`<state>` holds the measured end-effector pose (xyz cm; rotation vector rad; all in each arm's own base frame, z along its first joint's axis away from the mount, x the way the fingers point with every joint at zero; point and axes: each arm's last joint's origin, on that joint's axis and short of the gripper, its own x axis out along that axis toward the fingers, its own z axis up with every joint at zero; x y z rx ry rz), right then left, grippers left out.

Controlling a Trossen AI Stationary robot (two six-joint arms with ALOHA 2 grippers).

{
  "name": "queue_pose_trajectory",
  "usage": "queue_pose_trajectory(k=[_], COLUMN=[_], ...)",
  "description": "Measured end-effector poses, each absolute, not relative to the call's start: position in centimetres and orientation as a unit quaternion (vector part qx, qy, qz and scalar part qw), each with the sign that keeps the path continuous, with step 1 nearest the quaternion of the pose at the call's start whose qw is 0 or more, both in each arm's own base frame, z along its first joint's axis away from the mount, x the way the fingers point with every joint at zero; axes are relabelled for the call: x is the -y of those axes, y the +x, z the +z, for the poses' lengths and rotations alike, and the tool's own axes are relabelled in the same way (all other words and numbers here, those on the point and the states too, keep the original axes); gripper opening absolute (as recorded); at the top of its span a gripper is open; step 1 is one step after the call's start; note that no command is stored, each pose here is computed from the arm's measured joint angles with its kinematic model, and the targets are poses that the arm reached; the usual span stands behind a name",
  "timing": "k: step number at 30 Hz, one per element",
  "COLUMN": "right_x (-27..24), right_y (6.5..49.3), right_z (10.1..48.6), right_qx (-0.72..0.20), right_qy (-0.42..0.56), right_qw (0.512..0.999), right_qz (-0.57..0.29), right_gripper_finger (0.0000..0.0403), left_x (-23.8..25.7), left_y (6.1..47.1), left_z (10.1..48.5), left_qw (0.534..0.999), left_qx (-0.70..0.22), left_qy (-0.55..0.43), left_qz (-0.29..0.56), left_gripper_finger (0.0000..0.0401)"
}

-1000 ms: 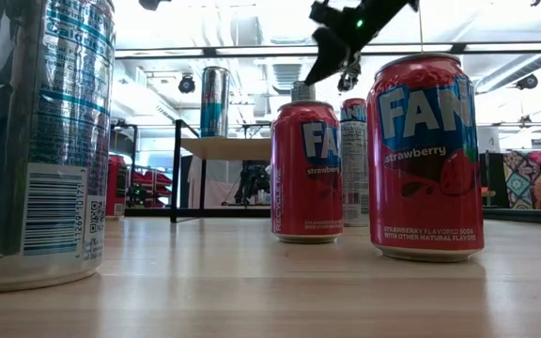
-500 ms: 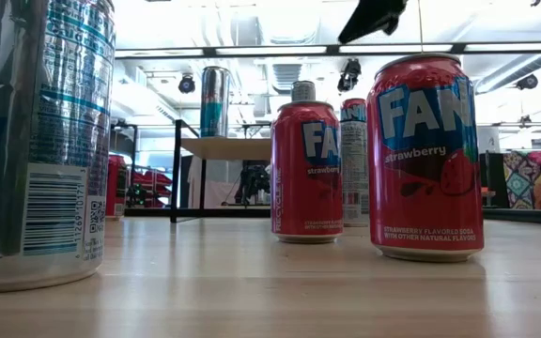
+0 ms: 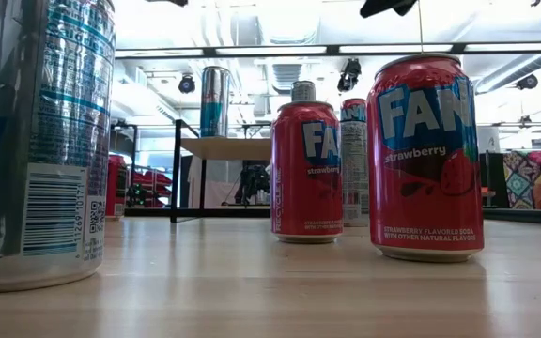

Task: Place canned beverage on shelf
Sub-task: Put the bottom left red black soda can on the shelf

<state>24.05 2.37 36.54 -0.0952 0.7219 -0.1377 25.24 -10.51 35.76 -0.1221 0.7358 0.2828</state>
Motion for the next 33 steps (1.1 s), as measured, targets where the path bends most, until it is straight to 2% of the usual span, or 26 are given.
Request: queue_pose_trajectory(k=[4,10,18,23,33], right_x=[-3.0,-4.0,-6.2,-7.6,-9.8], right_y=[23.6,22.9,22.3,21.8,20.8], right_z=[36.1,35.6,34.9,34.3,32.8], right_qx=[-0.377,-0.409,-0.421,-0.43,-0.453], right_qy=[-0.037,-0.024,-0.011,0.002,0.008], right_qw=[0.923,0.911,0.906,0.903,0.891], right_qz=[-0.063,-0.055,-0.03,-0.017,0.006], right_gripper_finger=[0.0009,0.0009,0.0009,0.0009,0.0009], left_x=[12.8,16.2,18.4,20.5,23.0], left_y=[26.0,26.4,24.5,23.2,20.1], left_z=[35.8,35.6,36.2,35.6,32.3], left_qw=[0.913,0.889,0.792,0.779,0.743], left_qx=[-0.396,-0.454,-0.6,-0.619,-0.656], left_qy=[-0.068,-0.057,-0.066,-0.053,-0.05], left_qz=[0.064,0.021,0.094,0.081,0.122], left_gripper_finger=[0.0339,0.0339,0.0339,0.0339,0.0339])
